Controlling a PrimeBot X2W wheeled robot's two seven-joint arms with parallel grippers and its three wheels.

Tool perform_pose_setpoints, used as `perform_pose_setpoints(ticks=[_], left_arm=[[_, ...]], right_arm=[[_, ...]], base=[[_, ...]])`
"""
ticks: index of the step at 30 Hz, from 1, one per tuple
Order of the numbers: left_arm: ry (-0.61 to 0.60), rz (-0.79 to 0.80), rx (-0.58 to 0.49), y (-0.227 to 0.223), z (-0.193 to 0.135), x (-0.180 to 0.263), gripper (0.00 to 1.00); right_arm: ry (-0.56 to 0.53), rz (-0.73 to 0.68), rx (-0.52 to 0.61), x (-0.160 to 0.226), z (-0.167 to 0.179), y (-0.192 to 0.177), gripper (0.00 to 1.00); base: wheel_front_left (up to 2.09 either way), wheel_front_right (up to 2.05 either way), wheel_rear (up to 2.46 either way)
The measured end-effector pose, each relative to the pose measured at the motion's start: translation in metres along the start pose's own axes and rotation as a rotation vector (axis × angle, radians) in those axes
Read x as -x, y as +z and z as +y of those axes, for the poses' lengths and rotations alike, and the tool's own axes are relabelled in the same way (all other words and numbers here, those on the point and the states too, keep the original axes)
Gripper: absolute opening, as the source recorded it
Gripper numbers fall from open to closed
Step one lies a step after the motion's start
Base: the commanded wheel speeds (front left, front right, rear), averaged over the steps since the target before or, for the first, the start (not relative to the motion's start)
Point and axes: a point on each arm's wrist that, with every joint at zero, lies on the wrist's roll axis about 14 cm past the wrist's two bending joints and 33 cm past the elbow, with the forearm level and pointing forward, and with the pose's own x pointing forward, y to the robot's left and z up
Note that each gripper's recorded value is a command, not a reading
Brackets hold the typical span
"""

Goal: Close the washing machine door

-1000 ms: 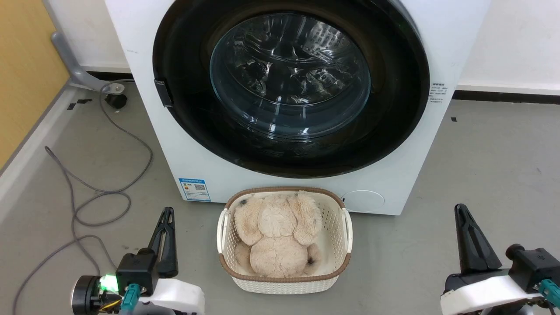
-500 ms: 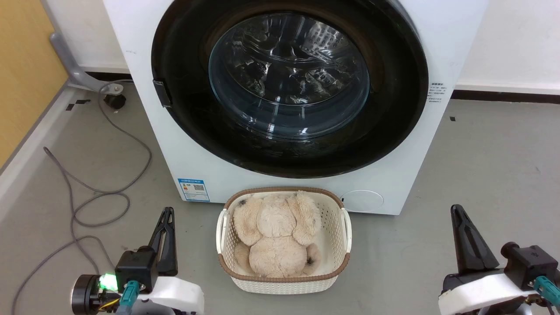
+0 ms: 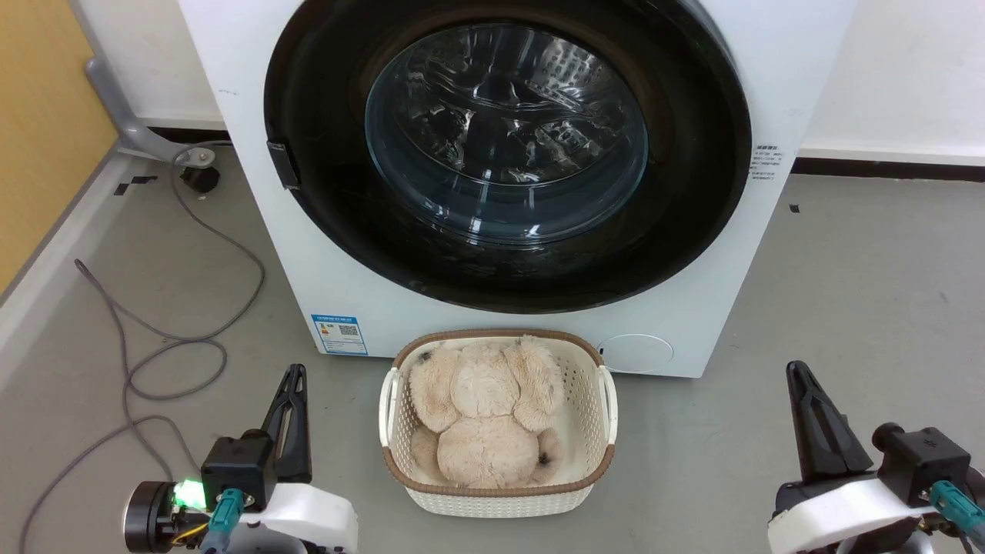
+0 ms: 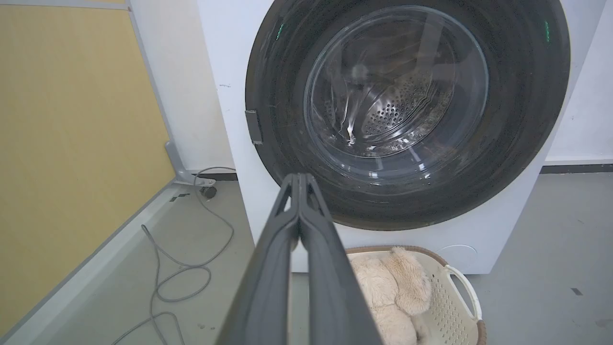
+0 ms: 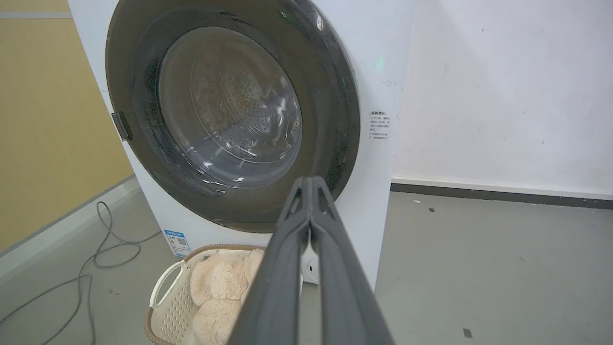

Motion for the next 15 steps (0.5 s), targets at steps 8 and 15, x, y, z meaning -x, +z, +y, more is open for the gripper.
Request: perform_pose_setpoints(ticks=[8, 15], left_arm=[[-0.005, 0.013, 0.002, -0.001, -0.0003, -0.0005, 0.0], [-0.003, 0.022, 0.004, -0.001, 0.0, -0.0011, 0.0]], right_arm=[[0.003, 0.015, 0.009, 0.0001, 0.0007, -0.0015, 0.0], [0.005, 0.029, 0.017, 0.0002, 0.0012, -0.0026, 0.0]], base=[[0.0, 0.0, 0.0], [0.0, 0.0, 0.0]])
